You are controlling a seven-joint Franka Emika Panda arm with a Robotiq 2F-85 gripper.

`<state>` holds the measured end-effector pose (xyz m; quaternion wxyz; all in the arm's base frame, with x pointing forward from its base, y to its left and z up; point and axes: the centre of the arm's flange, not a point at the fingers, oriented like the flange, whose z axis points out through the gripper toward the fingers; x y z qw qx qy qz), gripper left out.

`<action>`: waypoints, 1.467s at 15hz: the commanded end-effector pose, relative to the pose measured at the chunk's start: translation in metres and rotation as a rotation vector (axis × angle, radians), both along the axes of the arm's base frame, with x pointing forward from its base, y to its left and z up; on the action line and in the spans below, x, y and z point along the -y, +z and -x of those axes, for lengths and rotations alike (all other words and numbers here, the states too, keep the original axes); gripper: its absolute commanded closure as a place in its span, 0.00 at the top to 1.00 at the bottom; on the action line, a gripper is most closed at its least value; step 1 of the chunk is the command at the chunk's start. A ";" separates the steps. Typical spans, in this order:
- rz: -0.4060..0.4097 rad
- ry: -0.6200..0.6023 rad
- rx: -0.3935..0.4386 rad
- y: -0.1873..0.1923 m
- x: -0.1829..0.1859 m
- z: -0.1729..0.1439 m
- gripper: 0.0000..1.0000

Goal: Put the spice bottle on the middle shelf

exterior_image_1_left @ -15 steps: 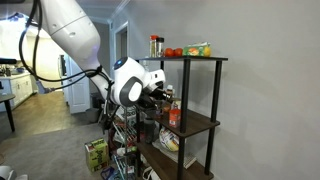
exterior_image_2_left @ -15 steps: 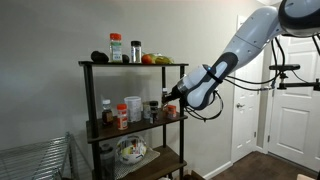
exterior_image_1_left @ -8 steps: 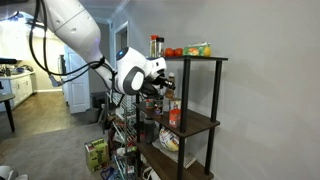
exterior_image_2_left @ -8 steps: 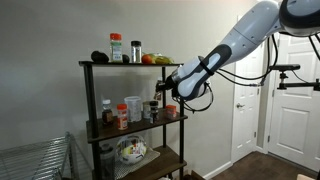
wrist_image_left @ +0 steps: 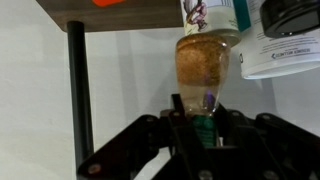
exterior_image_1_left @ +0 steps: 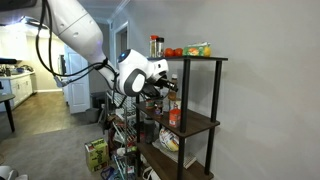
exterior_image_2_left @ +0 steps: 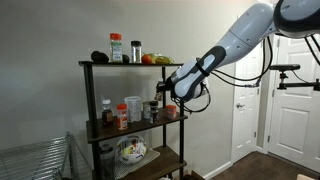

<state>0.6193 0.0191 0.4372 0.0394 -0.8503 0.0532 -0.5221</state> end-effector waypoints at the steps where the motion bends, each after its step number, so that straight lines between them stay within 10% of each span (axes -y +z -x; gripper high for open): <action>1: 0.004 -0.022 0.033 -0.071 -0.006 0.027 0.08; 22: 0.013 -0.093 -0.038 -0.131 -0.014 0.022 0.09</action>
